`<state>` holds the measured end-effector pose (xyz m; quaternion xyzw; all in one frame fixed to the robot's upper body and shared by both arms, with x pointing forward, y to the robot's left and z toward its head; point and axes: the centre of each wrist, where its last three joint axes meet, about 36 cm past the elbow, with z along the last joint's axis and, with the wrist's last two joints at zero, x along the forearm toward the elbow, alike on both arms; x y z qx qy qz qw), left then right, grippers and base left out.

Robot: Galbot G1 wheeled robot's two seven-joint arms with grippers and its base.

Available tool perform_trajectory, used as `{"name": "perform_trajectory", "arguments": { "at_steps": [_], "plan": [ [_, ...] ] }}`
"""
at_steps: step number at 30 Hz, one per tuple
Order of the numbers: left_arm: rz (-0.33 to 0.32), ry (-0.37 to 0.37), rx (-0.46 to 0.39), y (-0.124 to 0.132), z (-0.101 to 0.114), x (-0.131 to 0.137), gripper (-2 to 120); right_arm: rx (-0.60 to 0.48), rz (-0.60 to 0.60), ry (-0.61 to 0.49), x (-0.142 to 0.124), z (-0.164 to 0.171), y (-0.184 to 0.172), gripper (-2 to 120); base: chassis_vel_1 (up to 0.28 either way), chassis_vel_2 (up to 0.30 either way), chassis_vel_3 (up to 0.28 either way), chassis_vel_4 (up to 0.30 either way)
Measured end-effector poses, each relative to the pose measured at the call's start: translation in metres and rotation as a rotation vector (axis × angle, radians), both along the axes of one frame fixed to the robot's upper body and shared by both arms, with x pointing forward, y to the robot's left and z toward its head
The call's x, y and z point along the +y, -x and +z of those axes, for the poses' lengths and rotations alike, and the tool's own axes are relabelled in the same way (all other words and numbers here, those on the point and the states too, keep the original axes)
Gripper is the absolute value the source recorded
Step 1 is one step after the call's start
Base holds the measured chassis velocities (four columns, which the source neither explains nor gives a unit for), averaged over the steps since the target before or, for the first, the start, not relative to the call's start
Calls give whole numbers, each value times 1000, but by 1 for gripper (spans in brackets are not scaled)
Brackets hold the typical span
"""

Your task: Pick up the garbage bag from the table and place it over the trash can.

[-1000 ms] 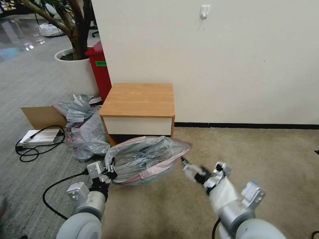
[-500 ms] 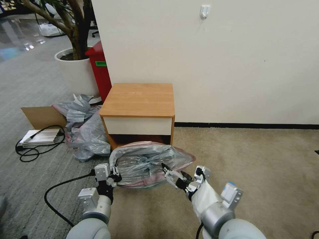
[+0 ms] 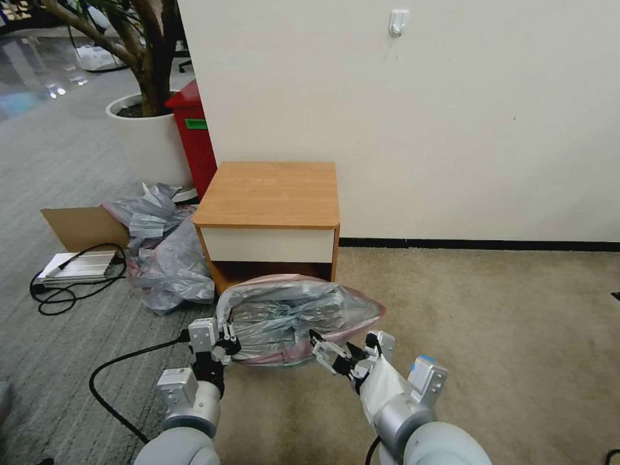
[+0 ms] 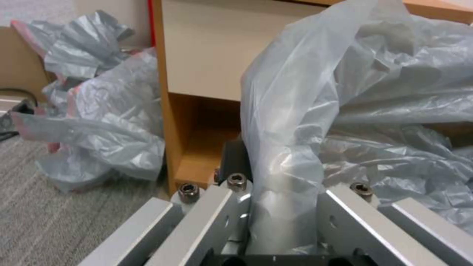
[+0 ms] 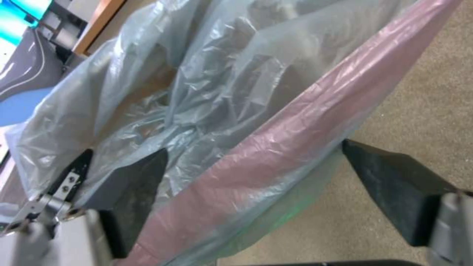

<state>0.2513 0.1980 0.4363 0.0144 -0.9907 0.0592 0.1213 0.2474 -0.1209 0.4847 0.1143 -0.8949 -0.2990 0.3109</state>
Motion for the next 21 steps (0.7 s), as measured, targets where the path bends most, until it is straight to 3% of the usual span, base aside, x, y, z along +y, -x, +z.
{"name": "perform_trajectory", "arguments": {
  "at_steps": [8, 16, 20, 21],
  "plan": [
    [2, -2, 4, 0, -2, 0, 3, -2, -8, 22, 0, -3, 0, 65, 0, 0, 0, 0],
    [10, -5, 18, -2, -8, 2, 3, -26, -19, 48, -2, -1, 3, 32, 0, 0, 0, 0],
    [12, -7, 22, -2, -10, 2, 3, -30, -22, 52, -2, -1, 3, 25, 0, 0, 0, 0],
    [17, -10, 29, -3, -12, 2, 3, -33, -23, 56, -2, -1, 3, 17, 0, 0, 0, 0]
  ]
}}
